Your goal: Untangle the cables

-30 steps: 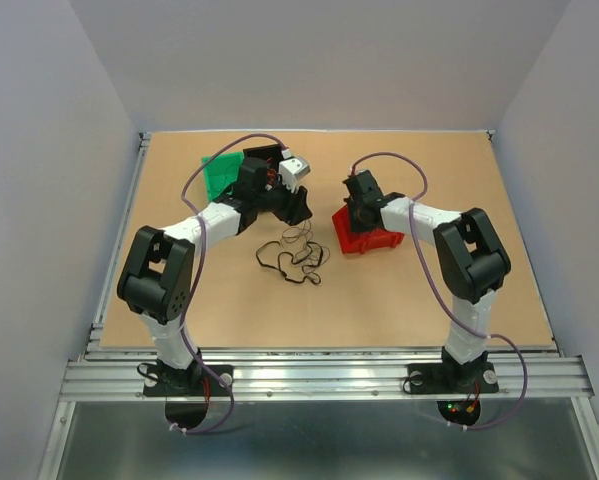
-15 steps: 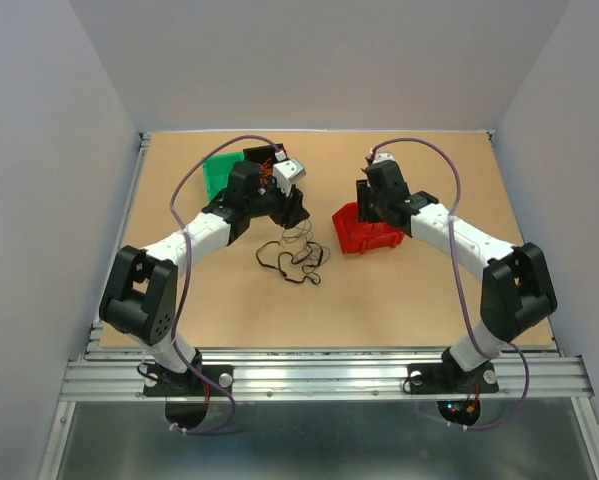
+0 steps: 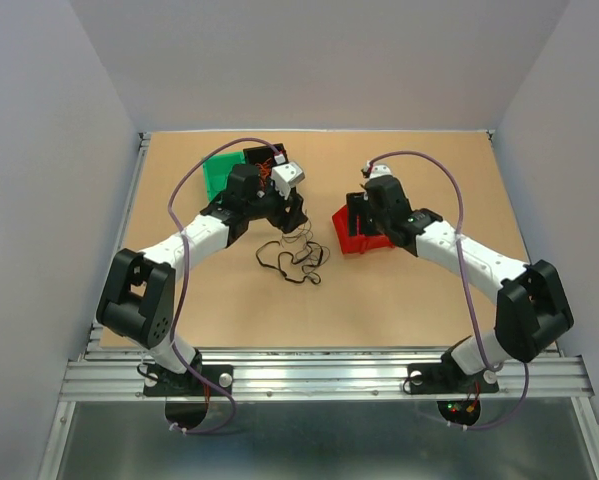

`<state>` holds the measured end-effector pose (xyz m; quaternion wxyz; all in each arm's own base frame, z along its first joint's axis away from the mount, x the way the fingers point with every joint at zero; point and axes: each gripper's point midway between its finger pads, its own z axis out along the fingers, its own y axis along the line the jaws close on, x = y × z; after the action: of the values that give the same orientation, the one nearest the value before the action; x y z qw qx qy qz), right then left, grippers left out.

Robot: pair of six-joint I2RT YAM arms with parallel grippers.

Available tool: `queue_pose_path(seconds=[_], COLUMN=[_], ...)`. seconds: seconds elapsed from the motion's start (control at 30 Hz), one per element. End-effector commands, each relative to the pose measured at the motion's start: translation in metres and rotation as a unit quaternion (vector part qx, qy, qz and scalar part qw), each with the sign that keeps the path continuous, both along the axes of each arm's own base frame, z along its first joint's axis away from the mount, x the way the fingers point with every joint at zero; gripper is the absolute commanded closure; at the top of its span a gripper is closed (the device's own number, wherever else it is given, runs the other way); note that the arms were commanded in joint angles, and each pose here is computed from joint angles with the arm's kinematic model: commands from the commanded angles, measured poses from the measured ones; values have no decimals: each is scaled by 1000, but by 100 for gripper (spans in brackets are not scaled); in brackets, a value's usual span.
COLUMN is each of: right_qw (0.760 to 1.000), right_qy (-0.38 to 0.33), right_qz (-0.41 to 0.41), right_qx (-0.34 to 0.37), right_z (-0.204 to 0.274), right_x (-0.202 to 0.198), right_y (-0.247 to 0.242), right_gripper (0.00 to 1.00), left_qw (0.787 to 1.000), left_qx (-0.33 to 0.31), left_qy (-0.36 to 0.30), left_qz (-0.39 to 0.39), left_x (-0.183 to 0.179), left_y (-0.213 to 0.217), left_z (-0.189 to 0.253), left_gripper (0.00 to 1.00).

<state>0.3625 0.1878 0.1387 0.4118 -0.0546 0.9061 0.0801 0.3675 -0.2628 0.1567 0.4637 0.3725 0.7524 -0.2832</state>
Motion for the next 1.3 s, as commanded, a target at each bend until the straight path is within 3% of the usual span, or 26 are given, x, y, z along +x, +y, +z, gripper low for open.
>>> queue_pose_path(seconds=[0.0,0.27,0.47,0.67,0.8,0.87,0.93,0.97,1.03,1.27], right_qw=[995,980,981,971,968,968,968,968,967,953], right_qy=[-49,-78,-115,-148,-157,-158,-159,-159,-160,-190], right_qz=[65,132,35,11,10,6,1,0,5,78], right_qx=[64,125,152,188,198,197,195,194,198,221], right_z=[19,10,2,11,15,14,12,11,12,18], right_x=[-14,-49,-53,-72,-80,-81,-81,-81,-81,-82], right_y=[44,101,73,46,38,36,33,33,35,60], right_gripper=[30,24,23,23,23,23,23,24,26,27], left_qw=[999,998,995,990,984,980,977,977,980,990], left_qx=[2,39,88,132,173,195,209,209,195,112], left_qy=[-32,-34,-25,-4,28,38,47,48,25,-80], left_qz=[7,36,35,40,25,18,14,14,21,27], left_x=[-1,2,-2,1,-4,-5,-8,-8,-6,-19], left_y=[5,12,24,25,17,13,13,12,12,14], left_z=[25,18,-7,-37,-68,-82,-89,-89,-70,7], left_gripper=[26,25,25,27,34,39,55,67,100,100])
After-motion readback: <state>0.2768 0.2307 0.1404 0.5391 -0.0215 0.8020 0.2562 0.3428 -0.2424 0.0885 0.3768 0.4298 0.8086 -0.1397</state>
